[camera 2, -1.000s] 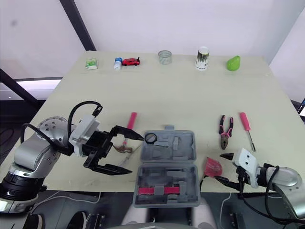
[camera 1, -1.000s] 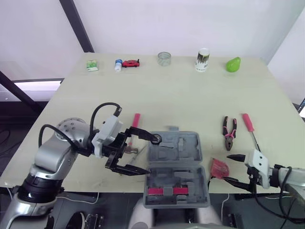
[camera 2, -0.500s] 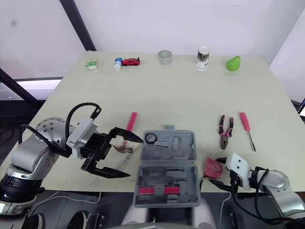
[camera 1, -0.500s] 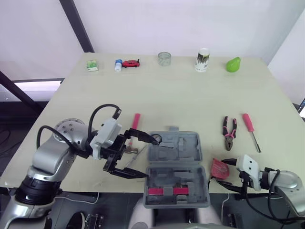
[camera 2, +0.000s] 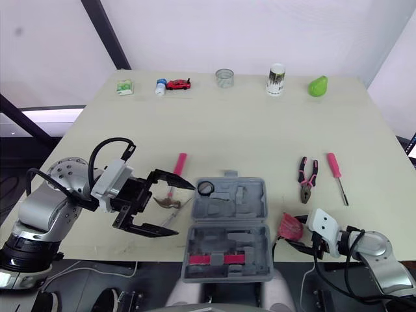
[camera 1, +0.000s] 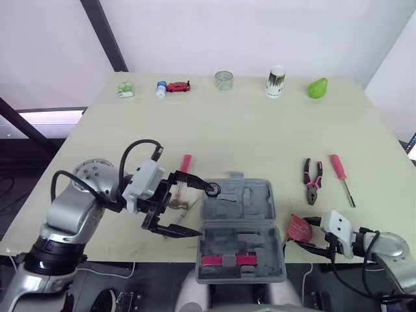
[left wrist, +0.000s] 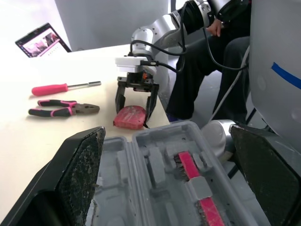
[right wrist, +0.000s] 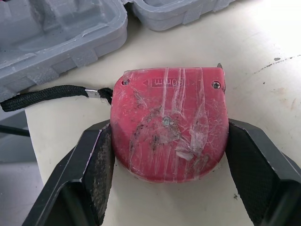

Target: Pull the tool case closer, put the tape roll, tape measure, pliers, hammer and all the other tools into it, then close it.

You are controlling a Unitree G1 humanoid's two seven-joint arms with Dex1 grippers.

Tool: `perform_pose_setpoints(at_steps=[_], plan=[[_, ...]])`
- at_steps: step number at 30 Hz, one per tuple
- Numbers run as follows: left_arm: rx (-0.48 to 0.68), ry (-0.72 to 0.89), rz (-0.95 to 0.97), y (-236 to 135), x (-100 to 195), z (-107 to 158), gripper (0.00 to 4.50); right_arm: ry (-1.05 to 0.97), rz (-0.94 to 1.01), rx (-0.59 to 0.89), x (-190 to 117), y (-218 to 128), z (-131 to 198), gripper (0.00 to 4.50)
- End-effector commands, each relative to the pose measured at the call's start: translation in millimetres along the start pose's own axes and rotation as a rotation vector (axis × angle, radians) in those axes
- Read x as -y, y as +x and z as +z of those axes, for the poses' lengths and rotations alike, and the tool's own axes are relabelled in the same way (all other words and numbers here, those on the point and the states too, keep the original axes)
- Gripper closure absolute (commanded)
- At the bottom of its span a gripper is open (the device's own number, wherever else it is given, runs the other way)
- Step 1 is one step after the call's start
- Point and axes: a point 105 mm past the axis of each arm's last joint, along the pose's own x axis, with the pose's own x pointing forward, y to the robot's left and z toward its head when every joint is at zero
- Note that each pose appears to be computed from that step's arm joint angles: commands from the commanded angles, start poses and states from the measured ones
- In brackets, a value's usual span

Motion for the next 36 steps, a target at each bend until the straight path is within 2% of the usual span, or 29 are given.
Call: perform_pose_setpoints(at_steps=[1,6,14,17,22,28,36], plan=[[0.007,0.036,-0.009,-3.7,2.2,0.8,0.00,-0.071,-0.008,-0.034,5.8,-9.9,8.1,1.62],[0.013,-0.003,0.059,-10.3,1.8,-7.2,0.00,-0.132,0.012,-0.169,17.1,-16.5,22.7,1.62],[0.034,-0.020,0.233,-26.6,-4.5,-13.2,0.00,-0.237,0.082,-0.186,36.5,-8.3,83.4,1.62],[0.027,-0.023,0.302,-39.5,-5.3,-16.7,0.00,-0.314,0.152,-0.202,39.2,5.9,111.3,1.62],[-0.005,-0.042,0.388,-53.7,-5.1,-26.6,0.00,-0.395,0.212,-0.234,40.6,30.5,139.5,1.62],[-0.007,-0.056,0.435,-58.6,-3.9,-31.4,0.00,-0.450,0.249,-0.303,44.6,56.4,154.9,1.62],[-0.011,-0.050,0.438,-58.2,-2.4,-33.3,0.00,-0.561,0.222,-0.524,57.0,84.6,140.0,1.62]])
